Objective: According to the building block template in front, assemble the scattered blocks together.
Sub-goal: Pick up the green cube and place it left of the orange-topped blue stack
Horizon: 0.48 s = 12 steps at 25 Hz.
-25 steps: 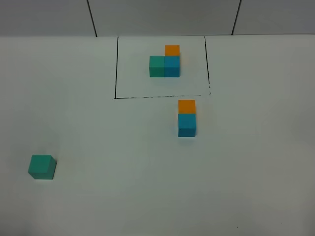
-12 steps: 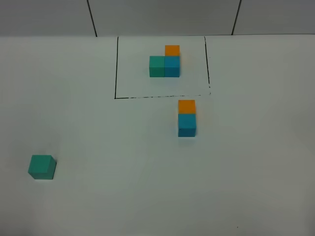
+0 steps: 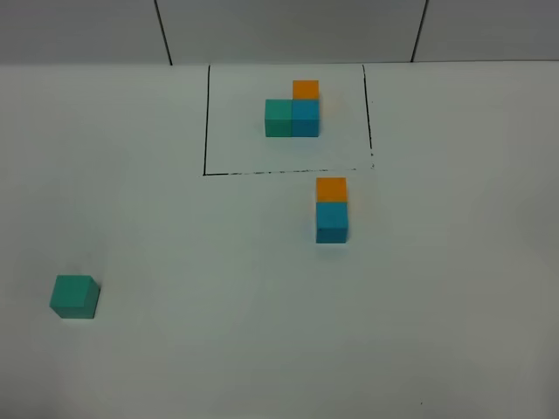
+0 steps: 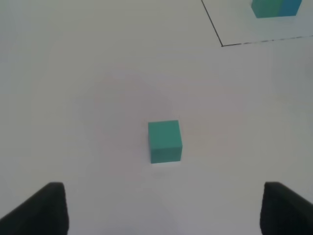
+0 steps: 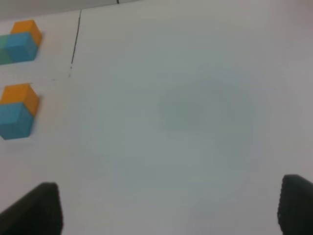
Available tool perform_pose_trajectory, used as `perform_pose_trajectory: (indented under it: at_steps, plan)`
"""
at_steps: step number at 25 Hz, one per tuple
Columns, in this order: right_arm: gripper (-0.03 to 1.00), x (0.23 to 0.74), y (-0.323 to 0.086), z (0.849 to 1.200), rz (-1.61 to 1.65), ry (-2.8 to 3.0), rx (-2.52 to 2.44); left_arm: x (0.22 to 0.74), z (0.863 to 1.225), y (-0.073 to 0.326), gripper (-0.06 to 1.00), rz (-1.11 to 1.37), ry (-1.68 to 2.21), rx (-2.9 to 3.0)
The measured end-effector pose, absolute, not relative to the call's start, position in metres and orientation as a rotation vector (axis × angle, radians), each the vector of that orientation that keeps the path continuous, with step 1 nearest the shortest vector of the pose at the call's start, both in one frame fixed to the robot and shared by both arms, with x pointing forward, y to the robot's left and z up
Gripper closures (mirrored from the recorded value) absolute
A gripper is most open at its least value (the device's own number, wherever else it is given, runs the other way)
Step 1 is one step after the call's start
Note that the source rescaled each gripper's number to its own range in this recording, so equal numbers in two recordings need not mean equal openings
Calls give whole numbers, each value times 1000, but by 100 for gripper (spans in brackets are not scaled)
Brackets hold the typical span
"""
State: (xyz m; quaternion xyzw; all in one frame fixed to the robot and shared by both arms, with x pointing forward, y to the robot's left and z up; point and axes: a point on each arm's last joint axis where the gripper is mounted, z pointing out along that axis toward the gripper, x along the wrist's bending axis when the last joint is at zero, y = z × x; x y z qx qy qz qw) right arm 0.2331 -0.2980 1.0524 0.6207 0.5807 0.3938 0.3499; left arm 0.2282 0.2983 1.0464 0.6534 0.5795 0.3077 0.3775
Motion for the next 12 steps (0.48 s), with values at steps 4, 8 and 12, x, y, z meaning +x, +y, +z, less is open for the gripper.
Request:
perform_pose_trajectory:
  at_steps: [4,8,12]
  plan:
    - [19,233,-298,1052,1020,1504,1608,228,1046,298,16,787,1482,1671]
    - [19,233,-298,1052,1020,1504,1608,228,1046,298,16,787,1482,1671]
    - [19,233,-298,1052,1020,1504,1608,228,1046,298,16,787,1482,1671]
